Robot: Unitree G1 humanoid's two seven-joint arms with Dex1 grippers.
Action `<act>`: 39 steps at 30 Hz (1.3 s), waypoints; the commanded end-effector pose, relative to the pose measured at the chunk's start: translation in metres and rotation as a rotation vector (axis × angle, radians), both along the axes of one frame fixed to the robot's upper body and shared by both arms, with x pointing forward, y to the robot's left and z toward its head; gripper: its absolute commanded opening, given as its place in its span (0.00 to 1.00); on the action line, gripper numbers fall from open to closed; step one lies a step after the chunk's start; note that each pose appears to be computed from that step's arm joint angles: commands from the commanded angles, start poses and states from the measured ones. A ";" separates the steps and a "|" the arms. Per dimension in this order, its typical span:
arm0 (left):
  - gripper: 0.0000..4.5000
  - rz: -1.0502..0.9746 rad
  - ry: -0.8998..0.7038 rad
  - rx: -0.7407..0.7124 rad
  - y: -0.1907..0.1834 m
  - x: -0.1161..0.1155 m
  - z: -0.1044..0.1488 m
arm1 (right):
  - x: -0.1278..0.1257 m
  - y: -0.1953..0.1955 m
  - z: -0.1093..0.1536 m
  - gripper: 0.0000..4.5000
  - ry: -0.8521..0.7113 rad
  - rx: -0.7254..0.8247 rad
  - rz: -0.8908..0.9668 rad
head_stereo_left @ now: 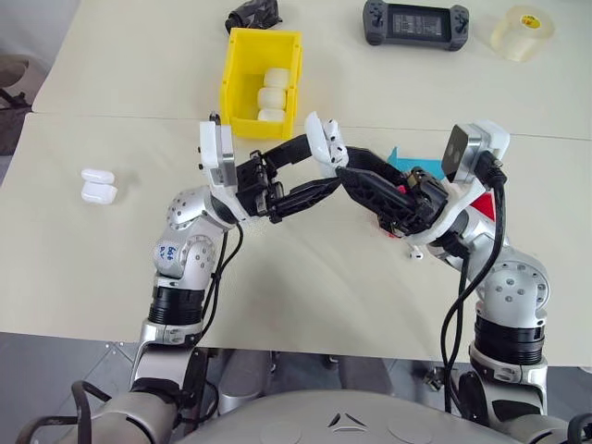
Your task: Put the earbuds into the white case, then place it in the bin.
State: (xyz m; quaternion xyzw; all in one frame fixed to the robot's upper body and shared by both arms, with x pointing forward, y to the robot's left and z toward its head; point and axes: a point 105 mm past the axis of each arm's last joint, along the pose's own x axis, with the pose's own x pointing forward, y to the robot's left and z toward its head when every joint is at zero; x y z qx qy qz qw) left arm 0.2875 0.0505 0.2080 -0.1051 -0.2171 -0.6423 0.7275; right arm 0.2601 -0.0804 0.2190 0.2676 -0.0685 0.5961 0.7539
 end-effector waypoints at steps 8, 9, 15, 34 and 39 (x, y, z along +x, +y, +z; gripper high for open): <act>0.60 0.003 -0.051 0.199 0.017 -0.007 -0.019 | 0.013 -0.074 -0.005 0.95 -0.138 -0.256 -0.231; 0.60 0.014 -0.068 0.289 0.019 -0.006 -0.027 | 0.013 -0.081 -0.010 0.91 -0.167 -0.330 -0.243; 0.60 -0.033 -0.131 0.597 0.016 -0.009 -0.050 | 0.007 -0.073 -0.005 0.47 -0.338 -0.481 -0.191; 0.60 -0.010 -0.075 0.679 -0.019 -0.006 -0.048 | -0.016 -0.002 -0.040 0.01 -0.407 -0.692 0.119; 0.60 -0.040 -0.103 0.615 -0.009 -0.014 -0.040 | -0.003 -0.020 -0.045 0.01 -0.361 -0.699 0.038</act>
